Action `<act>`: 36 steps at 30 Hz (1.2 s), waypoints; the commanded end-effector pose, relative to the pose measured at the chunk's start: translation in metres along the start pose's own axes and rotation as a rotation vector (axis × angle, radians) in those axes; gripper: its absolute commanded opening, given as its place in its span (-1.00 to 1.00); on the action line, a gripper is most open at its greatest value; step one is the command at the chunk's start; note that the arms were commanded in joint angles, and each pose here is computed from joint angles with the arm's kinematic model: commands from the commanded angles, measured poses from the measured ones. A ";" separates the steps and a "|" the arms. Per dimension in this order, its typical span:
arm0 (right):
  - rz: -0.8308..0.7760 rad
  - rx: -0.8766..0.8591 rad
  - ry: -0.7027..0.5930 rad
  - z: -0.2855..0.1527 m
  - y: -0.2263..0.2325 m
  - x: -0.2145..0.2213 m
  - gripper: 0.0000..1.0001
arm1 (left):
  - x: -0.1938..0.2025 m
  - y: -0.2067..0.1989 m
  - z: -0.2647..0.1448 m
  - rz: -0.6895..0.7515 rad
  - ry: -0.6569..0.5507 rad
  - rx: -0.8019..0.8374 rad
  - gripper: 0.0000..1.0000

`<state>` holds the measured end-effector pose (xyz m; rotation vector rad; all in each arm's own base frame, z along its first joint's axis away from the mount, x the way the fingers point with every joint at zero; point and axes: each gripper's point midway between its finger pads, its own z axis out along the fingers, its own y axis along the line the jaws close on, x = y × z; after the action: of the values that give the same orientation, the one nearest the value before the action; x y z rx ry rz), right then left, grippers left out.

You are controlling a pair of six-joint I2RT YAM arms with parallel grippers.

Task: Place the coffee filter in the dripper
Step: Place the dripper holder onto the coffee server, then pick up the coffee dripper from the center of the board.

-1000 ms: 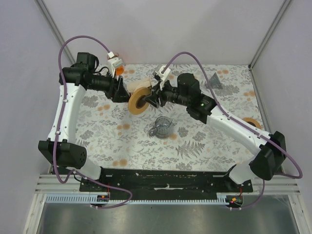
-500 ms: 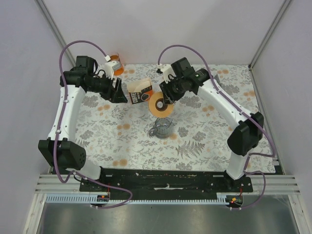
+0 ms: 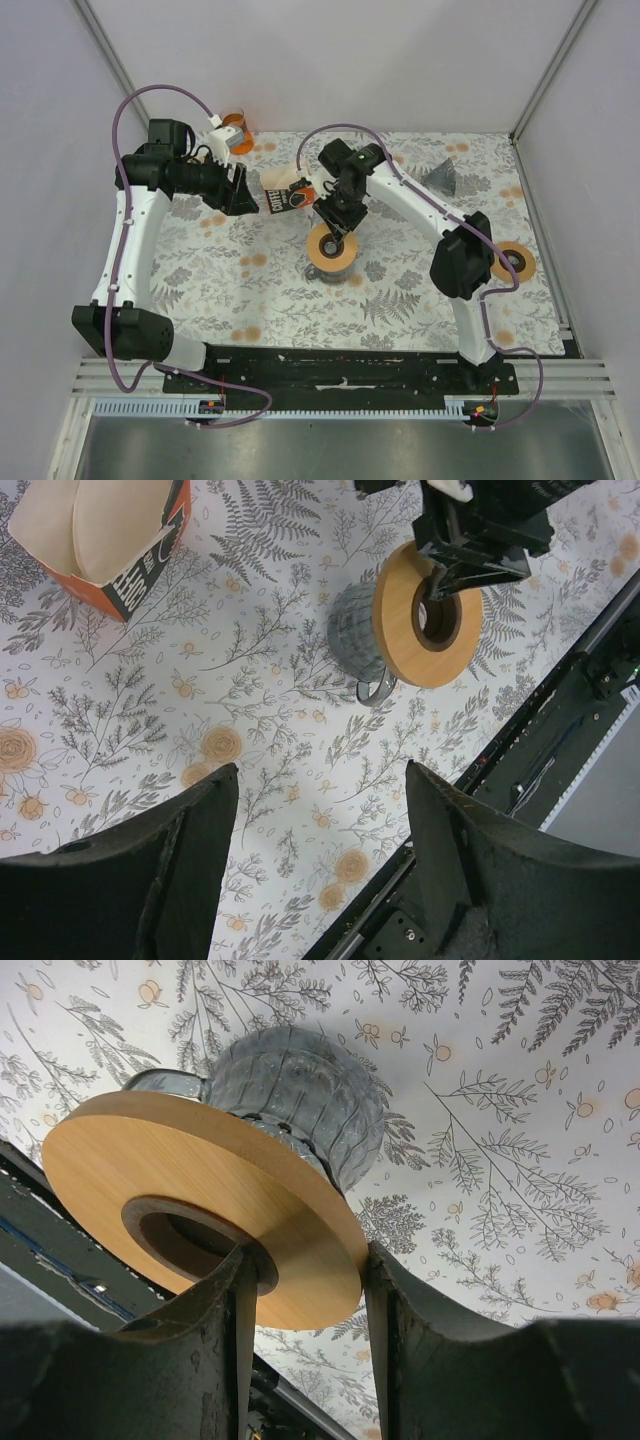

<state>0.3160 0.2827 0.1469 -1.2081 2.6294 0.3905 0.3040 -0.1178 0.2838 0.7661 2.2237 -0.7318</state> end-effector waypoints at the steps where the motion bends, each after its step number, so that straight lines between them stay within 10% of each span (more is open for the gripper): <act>1: -0.001 0.028 0.064 0.008 -0.009 0.003 -1.00 | -0.010 -0.006 -0.004 0.021 -0.042 0.015 0.47; 7: 0.001 0.034 0.073 0.011 -0.009 0.004 -0.93 | -0.009 -0.005 -0.004 0.017 -0.038 0.010 0.46; 16: -0.026 0.033 0.043 0.007 -0.002 -0.005 0.46 | -0.011 -0.008 -0.004 0.032 -0.041 0.030 0.46; 26: -0.022 0.165 -0.288 -0.078 -0.029 -0.040 0.82 | -0.009 -0.009 -0.006 0.044 -0.039 0.028 0.46; 36: 0.501 0.348 -0.717 -0.160 -0.211 -0.005 0.95 | -0.003 -0.001 -0.002 0.038 -0.034 -0.009 0.46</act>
<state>0.4198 0.1342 0.2659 -0.4698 2.2749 0.2779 0.3030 -0.1185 0.2791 0.7667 2.2297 -0.7424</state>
